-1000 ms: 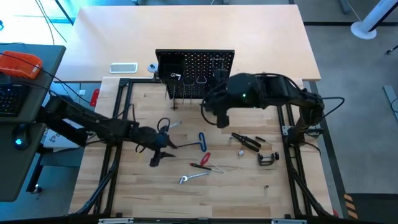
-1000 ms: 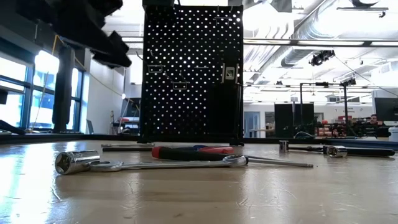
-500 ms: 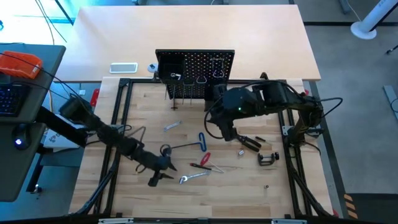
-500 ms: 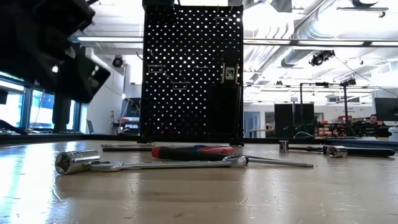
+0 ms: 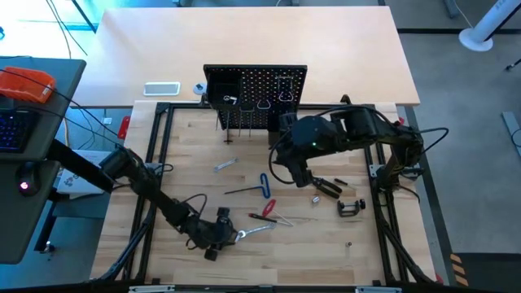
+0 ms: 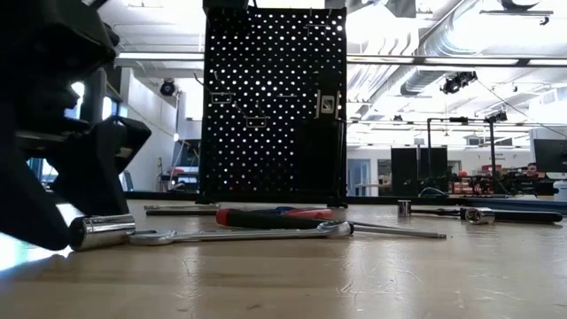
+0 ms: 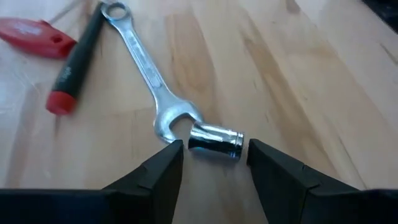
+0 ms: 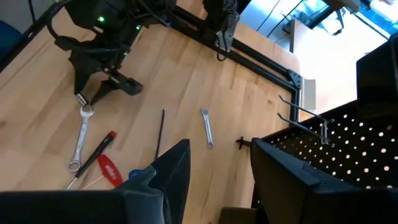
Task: Hang tools onto peg board
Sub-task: Put the socket into the top black bin on the pegboard
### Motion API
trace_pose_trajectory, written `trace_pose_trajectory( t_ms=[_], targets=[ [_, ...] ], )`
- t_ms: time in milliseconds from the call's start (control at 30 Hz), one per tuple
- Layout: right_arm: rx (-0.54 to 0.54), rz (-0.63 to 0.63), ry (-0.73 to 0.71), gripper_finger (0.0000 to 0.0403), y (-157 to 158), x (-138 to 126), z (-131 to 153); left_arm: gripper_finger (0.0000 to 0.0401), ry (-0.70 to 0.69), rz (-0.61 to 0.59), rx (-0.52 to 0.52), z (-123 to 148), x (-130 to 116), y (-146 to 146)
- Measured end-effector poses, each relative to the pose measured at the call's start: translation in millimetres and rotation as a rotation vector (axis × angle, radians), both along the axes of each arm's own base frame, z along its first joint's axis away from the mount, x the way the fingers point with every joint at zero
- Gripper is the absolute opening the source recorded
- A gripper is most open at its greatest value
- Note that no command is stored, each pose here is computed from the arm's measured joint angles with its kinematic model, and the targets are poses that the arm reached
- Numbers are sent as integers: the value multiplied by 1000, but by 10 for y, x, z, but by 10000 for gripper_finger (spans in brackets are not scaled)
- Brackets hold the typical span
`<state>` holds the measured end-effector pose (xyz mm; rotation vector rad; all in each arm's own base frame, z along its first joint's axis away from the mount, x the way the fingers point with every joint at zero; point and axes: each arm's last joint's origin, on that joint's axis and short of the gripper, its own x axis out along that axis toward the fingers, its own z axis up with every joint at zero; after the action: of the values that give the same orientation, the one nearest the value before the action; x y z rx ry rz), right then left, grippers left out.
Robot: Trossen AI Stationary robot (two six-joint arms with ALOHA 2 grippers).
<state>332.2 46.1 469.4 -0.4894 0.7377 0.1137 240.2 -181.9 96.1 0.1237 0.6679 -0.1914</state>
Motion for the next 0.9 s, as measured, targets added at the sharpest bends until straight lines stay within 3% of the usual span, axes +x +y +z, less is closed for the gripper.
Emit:
trace_pose_trajectory(
  t_ms=[600, 733, 900],
  targets=[
    [2, 27, 7, 162, 81, -16, -5, 175, -11, 15, 34, 1, 32, 47],
    [4, 25, 6, 162, 81, -16, -4, 152, -1, 8, 29, -2, 55, 78],
    [4, 24, 6, 162, 81, -16, -4, 94, 13, -14, 17, -1, 77, 104]
  ],
)
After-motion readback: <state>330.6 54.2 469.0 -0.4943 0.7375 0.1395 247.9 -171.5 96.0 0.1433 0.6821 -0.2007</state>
